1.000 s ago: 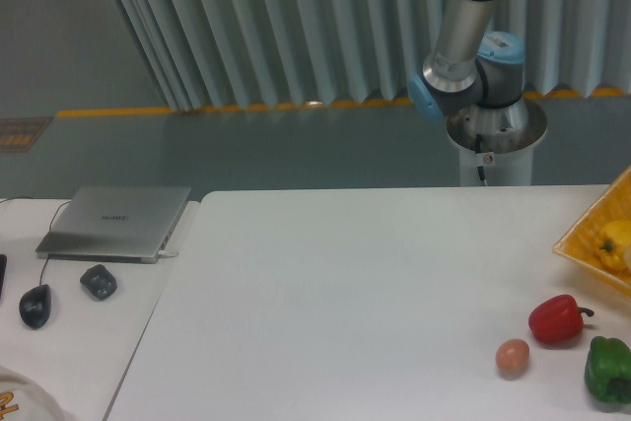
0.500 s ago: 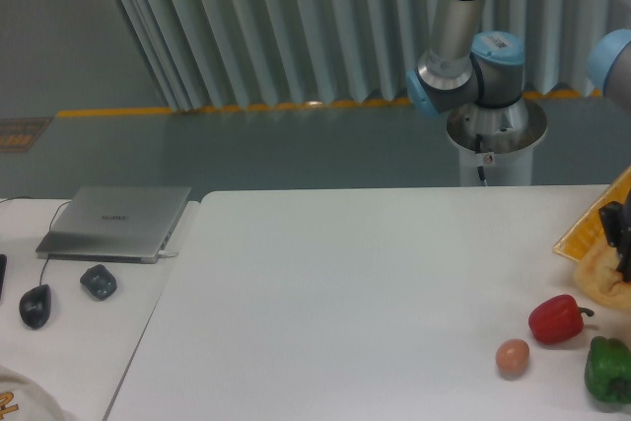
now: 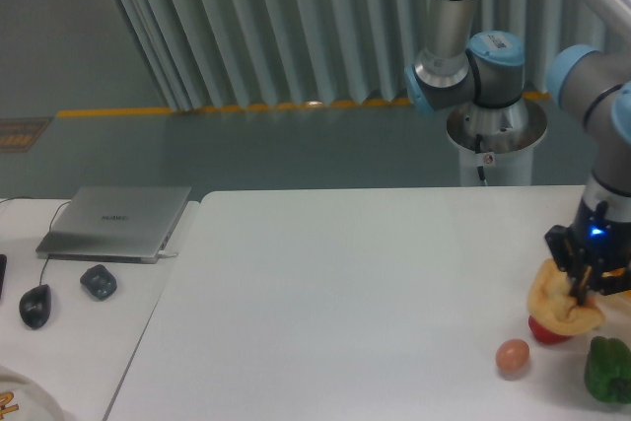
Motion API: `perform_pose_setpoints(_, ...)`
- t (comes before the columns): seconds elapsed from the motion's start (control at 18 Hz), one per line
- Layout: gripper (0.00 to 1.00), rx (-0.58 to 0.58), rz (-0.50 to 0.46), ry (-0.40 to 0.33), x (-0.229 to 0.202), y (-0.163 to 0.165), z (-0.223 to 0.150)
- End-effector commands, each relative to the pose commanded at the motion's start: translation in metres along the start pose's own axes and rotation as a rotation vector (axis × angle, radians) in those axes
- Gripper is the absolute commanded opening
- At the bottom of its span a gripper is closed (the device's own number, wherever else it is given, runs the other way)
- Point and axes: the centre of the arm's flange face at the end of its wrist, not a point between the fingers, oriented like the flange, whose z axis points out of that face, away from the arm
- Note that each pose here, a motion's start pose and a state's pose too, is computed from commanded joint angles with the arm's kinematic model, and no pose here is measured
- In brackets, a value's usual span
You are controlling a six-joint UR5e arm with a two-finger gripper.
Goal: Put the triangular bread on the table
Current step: 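Lift the triangular bread out of the basket and carry it onto the table, then lower the bread onto the table beside the egg and open the gripper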
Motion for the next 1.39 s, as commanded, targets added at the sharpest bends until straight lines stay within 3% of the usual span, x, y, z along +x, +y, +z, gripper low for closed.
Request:
perform_pose_setpoints(0.22, 0.06, 0.06, -0.055, -0.011, 0.007, -0.014, 0.005)
perform_pose_setpoints(0.5, 0.06, 0.166, -0.205, -0.005, 0.03, -0.033, 0.014)
perform_pose_setpoints(0.89, 0.07, 0.181, -0.249, -0.004, 0.051, -0.049, 0.034)
perform_pose_setpoints(1.0, 0.21, 0.177, -0.246, 0.0, 0.05, -0.049, 0.038)
perform_pose_setpoints(1.06, 0.43, 0.175, -0.243, -0.001, 0.049, -0.049, 0.039)
perform_pose_setpoints(1.11, 0.92, 0.171, -0.227, -0.002, 0.048, -0.049, 0.042)
perform_pose_setpoints(1.17, 1.0, 0.169, -0.197, -0.005, 0.048, -0.048, 0.043)
perform_pose_setpoints(1.39, 1.0, 0.152, -0.181, -0.002, 0.052, -0.043, 0.05)
